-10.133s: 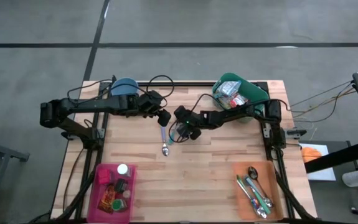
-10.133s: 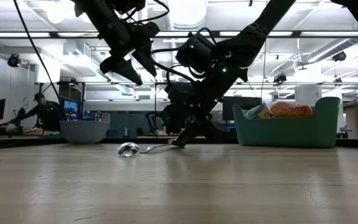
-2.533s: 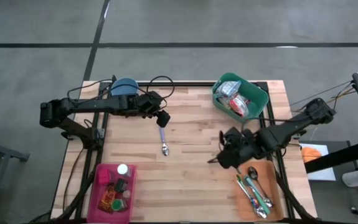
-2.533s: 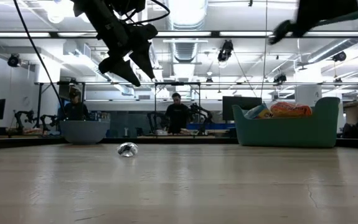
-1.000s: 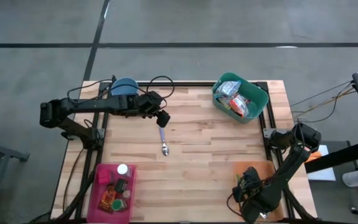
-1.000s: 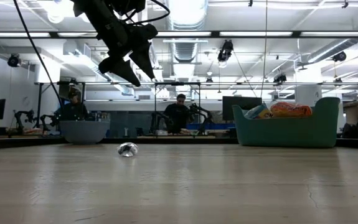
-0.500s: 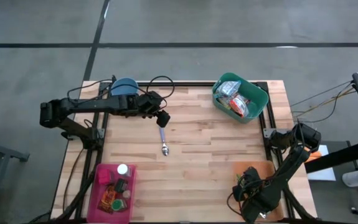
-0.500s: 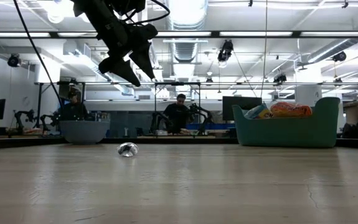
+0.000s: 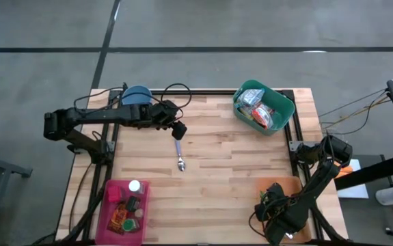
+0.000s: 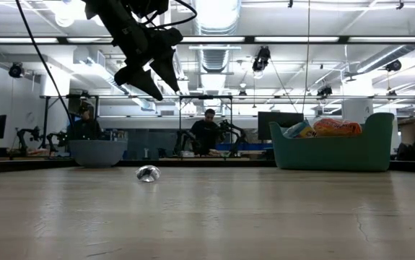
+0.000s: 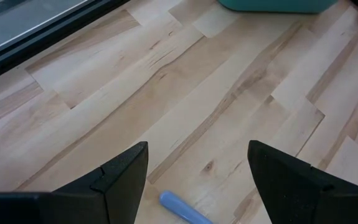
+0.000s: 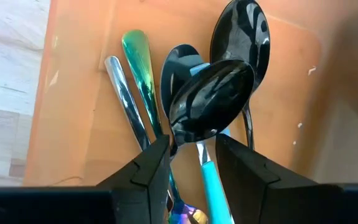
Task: Pick & Place Food Item
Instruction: Put the blue spoon into the orange bin, then put the purple spoon into the orange bin
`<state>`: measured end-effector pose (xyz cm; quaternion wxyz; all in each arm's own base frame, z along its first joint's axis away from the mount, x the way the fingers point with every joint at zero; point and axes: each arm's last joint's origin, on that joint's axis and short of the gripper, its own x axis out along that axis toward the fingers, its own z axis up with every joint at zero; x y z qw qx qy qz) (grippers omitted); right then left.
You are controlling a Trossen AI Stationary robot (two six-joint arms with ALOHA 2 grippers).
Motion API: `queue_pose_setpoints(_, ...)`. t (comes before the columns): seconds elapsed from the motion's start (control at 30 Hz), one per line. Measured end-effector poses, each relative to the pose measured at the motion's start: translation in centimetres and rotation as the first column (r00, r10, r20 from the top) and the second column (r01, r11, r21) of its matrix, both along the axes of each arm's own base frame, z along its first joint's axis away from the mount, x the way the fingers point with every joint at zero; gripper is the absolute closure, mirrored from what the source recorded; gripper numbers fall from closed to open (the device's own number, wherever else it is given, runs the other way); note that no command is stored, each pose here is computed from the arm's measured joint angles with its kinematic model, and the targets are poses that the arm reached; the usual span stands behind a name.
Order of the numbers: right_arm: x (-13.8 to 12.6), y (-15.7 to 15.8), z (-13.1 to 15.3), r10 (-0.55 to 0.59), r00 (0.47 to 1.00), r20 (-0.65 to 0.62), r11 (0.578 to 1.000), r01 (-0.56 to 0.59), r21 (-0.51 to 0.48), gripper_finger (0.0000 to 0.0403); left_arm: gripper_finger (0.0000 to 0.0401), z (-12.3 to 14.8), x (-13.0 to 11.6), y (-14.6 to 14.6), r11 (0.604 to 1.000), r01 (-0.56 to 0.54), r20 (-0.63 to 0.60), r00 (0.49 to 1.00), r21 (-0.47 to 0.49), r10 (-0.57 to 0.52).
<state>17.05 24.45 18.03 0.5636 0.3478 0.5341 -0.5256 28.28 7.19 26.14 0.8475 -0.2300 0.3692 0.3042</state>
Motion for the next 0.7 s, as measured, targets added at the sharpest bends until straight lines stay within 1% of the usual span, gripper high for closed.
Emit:
queue_pose_setpoints(0.27,0.0,0.1,0.1,0.000,1.000,0.002,1.000,0.000,0.002,0.0275,0.0122,0.0,0.0,0.0,1.000,0.000,0.000,1.000,0.000,0.000)
queue_pose_setpoints(0.4,0.4,0.5,1.0,0.000,1.000,0.024,0.999,0.000,0.033,0.0275,0.0122,0.0,0.0,0.0,1.000,-0.001,0.001,1.000,-0.001,0.001)
queue_pose_setpoints(0.5,0.6,0.8,1.9,0.030,0.999,0.036,0.998,-0.032,0.048,0.0274,0.0122,0.0,0.0,0.0,1.000,-0.002,0.001,1.000,-0.001,0.002)
queue_pose_setpoints(0.6,0.8,0.8,2.7,0.104,0.991,0.083,0.994,-0.105,0.010,0.0274,0.0122,0.0,0.0,0.0,1.000,-0.002,0.001,1.000,-0.001,0.002)
queue_pose_setpoints(0.7,1.2,0.4,3.7,0.203,0.966,0.158,0.977,-0.190,-0.093,0.0274,0.0122,0.0,0.0,0.0,1.000,-0.002,0.001,1.000,-0.001,0.002)
